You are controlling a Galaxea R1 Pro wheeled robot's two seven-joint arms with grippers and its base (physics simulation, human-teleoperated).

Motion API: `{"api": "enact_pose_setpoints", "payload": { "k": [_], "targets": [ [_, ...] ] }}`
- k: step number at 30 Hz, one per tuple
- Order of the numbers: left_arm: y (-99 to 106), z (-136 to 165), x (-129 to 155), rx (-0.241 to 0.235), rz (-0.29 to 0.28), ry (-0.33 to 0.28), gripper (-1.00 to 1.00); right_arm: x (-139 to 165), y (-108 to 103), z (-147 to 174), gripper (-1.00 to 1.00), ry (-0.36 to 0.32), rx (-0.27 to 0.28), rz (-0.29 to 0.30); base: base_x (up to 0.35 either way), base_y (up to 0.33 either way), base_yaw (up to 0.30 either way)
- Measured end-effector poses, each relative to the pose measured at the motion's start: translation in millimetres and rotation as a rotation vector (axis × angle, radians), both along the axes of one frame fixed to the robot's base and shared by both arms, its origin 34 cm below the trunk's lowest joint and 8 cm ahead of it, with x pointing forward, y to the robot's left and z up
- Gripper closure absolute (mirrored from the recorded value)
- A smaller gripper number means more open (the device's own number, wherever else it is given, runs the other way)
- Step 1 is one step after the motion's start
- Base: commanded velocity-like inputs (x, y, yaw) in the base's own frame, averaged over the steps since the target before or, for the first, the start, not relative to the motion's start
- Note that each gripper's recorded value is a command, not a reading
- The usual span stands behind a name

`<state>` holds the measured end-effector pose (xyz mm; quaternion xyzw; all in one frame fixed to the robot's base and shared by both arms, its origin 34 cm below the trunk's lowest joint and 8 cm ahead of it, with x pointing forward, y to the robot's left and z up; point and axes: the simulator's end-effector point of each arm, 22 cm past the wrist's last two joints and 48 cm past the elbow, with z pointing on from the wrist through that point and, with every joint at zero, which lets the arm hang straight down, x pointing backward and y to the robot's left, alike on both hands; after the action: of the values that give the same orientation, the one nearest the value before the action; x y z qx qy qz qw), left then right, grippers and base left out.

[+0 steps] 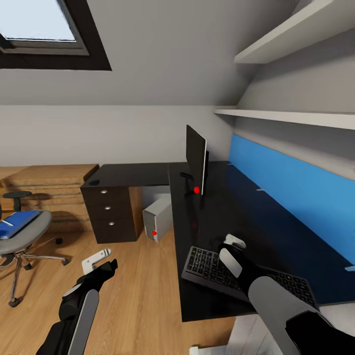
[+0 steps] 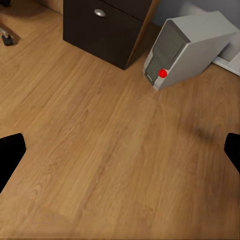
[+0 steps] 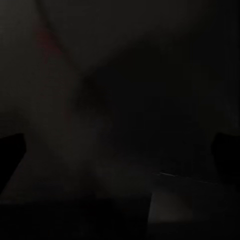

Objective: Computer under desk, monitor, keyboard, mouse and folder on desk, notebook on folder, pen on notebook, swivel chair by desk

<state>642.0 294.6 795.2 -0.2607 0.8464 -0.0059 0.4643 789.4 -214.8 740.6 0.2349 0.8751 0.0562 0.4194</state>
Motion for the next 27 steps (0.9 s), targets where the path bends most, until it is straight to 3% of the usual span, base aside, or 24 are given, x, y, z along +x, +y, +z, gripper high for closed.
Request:
{"api": "enact_pose_setpoints", "payload": {
  "k": [8, 27],
  "targets": [
    [-0.5, 0.0, 0.1, 0.0, -0.001, 0.0, -1.0, -0.7, 0.0, -1.2, -1.0, 0.003, -0.002, 0.001, -0.209, 0.03, 0.0],
    [-5.7, 0.5, 0.9, 0.002, -0.014, -0.001, -1.0, -0.2, 5.3, 0.7, -1.0, -0.002, -0.001, 0.008, -0.01, 0.001, 0.0]
  ]
}}
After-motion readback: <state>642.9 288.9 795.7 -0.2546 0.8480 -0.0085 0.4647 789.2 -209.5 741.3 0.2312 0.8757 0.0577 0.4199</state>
